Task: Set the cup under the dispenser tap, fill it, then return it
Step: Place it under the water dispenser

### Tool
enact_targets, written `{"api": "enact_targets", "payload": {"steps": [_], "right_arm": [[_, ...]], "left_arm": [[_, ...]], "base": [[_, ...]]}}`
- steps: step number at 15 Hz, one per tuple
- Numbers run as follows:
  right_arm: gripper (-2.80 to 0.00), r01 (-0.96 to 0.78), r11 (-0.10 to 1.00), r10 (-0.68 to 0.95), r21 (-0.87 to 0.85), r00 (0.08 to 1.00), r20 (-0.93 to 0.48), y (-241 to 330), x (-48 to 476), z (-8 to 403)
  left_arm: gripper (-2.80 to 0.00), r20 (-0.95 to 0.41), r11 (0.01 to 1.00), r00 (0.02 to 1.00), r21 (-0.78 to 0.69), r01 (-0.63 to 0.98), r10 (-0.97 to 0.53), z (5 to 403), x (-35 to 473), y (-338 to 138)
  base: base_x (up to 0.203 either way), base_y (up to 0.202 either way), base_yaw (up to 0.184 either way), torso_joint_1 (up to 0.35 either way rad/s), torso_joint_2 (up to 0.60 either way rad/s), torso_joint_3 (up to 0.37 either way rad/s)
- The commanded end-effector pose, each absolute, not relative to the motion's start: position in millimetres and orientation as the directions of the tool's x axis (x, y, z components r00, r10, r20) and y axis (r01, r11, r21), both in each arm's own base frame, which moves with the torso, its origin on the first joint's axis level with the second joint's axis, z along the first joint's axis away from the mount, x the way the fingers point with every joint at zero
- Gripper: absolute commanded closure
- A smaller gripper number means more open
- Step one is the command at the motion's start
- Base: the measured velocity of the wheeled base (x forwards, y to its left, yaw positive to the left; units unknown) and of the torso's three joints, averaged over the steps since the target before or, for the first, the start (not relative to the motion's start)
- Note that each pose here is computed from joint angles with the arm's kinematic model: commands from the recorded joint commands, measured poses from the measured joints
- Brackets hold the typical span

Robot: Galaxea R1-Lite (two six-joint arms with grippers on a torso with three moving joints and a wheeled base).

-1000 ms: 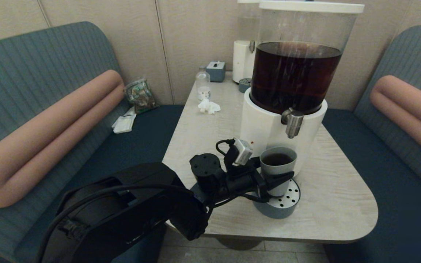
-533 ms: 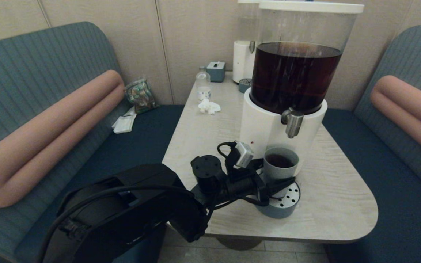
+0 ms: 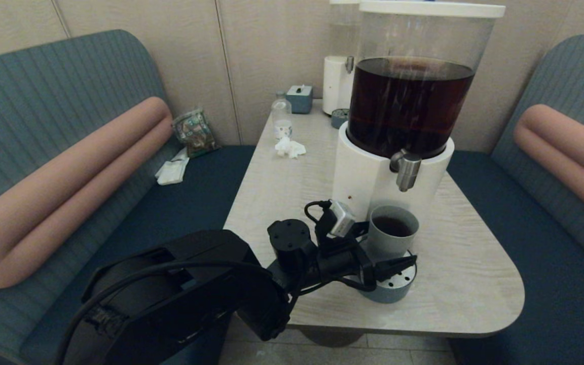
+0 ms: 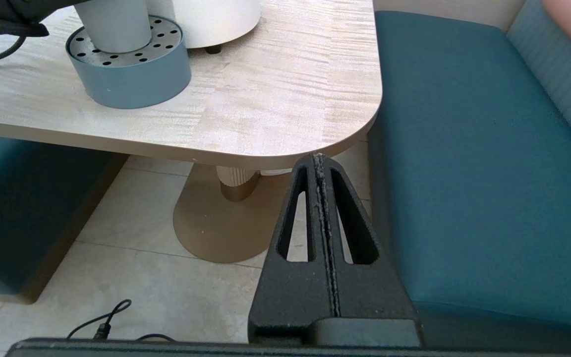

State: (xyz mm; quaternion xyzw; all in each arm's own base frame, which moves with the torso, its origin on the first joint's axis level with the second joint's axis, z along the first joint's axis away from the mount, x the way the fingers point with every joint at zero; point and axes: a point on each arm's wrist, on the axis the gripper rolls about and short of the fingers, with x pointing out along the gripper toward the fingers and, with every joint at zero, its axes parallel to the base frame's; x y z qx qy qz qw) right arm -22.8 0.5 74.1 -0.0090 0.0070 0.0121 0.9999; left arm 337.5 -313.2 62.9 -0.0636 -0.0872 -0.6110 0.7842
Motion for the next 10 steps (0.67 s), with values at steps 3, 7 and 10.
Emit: {"api": "enact_targets", "payload": {"steps": [3,7,10], "right_arm": [[0.00,-0.025,1.000,0.025,-0.018,1.000,-0.014,1,-23,74],[0.00,-0.025,1.000,0.025,-0.018,1.000,-0.014,1,-23,74],[0.00,-0.025,1.000,0.025,-0.018,1.000,-0.014,1,-23,74]], "left_arm": [[-2.80,0.205,0.244,0.239,0.002,0.970,-0.949,66,331,-309],[-2.80,0.183,0.246,0.242,-0.005,0.969,-0.953,70,322,-300],[-2.80,0.169,0.245,0.243,-0.012,0.969,-0.955,74,315,-294]], "base": [[0.000,0.000,0.000,0.000,0.00,0.000],[0.000,0.000,0.000,0.000,0.00,0.000],[0.000,0.000,0.000,0.000,0.00,0.000]]}}
